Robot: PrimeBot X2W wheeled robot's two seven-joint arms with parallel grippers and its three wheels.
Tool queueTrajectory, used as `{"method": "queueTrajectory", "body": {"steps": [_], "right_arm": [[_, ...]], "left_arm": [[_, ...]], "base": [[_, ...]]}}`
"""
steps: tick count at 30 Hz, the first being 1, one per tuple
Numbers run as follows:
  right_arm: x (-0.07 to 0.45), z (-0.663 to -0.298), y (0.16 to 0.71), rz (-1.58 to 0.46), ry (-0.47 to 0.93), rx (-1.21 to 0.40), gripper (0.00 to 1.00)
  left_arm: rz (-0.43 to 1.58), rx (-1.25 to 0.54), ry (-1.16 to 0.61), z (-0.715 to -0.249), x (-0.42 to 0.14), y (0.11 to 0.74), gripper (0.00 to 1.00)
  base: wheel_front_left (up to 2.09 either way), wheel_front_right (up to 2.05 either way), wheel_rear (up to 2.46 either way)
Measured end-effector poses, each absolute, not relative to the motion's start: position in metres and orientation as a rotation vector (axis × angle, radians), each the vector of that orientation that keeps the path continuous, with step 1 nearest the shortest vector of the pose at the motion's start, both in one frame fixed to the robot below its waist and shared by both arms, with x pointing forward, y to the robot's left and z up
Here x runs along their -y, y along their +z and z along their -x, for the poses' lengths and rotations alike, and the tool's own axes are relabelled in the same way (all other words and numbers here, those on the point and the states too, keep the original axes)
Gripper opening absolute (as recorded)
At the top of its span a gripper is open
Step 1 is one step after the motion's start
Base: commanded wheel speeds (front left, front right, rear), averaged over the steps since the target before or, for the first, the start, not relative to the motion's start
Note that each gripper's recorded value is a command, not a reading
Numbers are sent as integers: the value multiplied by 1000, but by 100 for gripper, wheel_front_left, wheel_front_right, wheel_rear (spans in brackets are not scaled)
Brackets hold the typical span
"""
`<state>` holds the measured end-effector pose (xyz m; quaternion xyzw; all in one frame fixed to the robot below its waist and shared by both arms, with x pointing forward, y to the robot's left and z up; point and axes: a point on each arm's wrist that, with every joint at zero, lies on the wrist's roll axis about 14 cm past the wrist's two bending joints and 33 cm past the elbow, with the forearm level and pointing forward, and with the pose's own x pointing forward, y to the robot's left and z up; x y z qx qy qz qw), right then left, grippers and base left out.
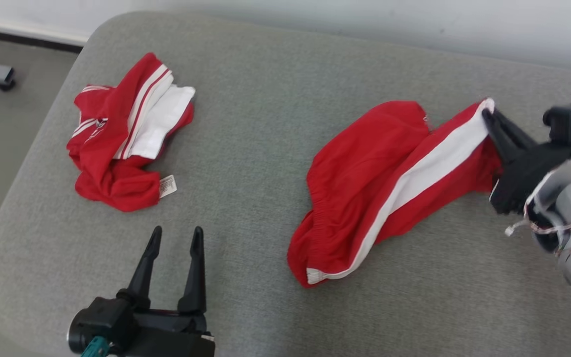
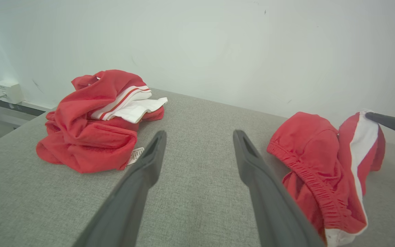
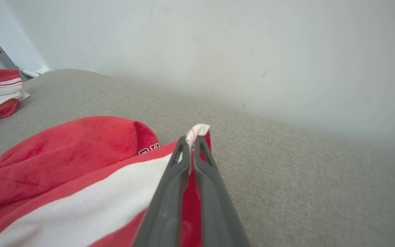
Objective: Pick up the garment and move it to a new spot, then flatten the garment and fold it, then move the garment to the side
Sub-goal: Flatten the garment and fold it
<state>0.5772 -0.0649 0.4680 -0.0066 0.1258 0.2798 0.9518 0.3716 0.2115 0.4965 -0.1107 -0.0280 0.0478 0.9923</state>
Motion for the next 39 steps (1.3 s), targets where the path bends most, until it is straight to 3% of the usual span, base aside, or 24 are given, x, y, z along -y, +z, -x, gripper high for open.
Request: {"method": "queueTrajectory", "body": {"steps": [8, 16, 25, 26, 27, 28, 39], "right_arm": [[90, -524, 473, -67, 555, -203, 0], [150, -467, 476, -164, 401, -139, 0], [168, -408, 455, -262, 275, -152, 0], [169, -403, 452, -250, 269, -159, 26], [171, -400, 450, -236, 261, -160, 78], [173, -399, 451, -219, 253, -152, 100], [190, -378, 489, -179, 150, 4, 100]], "left_arm": [[224, 40, 65, -365, -203, 490, 100], [224, 48, -23, -373, -180, 493, 100], [220, 60, -91, -380, -161, 498, 100], [220, 62, -93, -380, -160, 498, 100], [220, 63, -95, -380, -159, 499, 100], [219, 64, -98, -379, -158, 499, 100], [196, 87, -115, -375, -157, 507, 100]], "base": [[0, 0, 0], [0, 0, 0], [0, 0, 0], [0, 0, 0], [0, 0, 0], [0, 0, 0], [0, 0, 0]]}}
